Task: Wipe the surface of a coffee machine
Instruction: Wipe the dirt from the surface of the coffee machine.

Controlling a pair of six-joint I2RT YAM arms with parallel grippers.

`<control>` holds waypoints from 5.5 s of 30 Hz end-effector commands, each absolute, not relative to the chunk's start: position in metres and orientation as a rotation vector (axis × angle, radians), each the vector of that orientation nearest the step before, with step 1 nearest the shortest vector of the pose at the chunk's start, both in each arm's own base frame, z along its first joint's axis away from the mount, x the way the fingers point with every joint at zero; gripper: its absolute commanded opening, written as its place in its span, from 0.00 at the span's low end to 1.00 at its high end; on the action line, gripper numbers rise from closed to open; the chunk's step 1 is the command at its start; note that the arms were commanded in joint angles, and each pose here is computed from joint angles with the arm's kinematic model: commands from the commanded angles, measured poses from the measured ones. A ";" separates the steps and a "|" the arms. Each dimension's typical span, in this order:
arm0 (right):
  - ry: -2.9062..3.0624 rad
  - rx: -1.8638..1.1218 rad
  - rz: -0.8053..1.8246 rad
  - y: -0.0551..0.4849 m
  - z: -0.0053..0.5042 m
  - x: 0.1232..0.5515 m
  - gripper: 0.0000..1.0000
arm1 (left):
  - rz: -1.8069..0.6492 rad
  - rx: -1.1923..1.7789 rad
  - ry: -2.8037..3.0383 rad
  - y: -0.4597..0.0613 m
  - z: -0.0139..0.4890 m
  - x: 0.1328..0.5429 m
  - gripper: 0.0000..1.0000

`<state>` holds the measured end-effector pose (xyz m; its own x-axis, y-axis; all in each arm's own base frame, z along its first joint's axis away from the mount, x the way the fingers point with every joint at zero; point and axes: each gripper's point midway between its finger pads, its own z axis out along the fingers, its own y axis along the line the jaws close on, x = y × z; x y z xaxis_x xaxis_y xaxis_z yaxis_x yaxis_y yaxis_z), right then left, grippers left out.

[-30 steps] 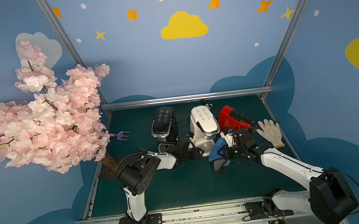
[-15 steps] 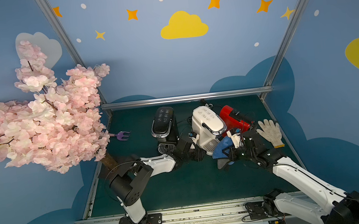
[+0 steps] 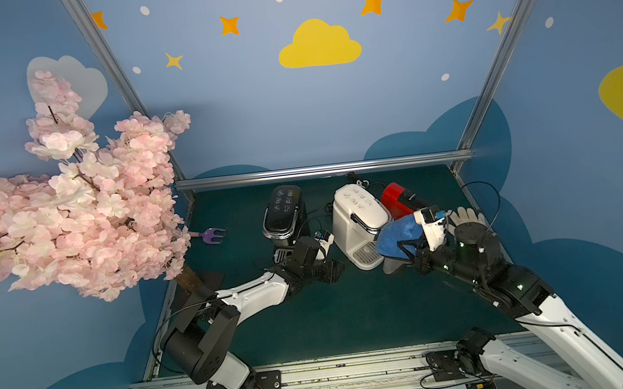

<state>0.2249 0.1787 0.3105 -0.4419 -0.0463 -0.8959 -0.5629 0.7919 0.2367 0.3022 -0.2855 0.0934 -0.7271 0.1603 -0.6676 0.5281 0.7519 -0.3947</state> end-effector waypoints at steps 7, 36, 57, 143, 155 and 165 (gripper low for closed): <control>1.928 -0.615 0.460 0.229 0.352 0.276 0.00 | -0.643 0.528 2.305 -0.247 0.098 0.293 0.56; 2.207 -0.788 0.222 0.328 0.223 0.381 0.00 | -0.625 0.383 2.153 -0.208 0.122 0.284 0.57; 2.235 -0.895 -0.346 0.321 0.141 0.393 0.00 | -0.597 0.392 2.194 -0.208 0.107 0.288 0.56; 1.999 -0.876 -0.357 0.325 0.239 0.376 0.00 | -0.508 0.335 2.154 -0.186 0.116 0.292 0.56; 2.126 -0.894 -0.349 0.313 0.188 0.367 0.00 | -0.528 0.338 2.152 -0.189 0.117 0.291 0.56; 2.206 -0.991 -0.431 0.318 0.118 0.369 0.00 | -0.523 0.338 2.158 -0.189 0.116 0.291 0.56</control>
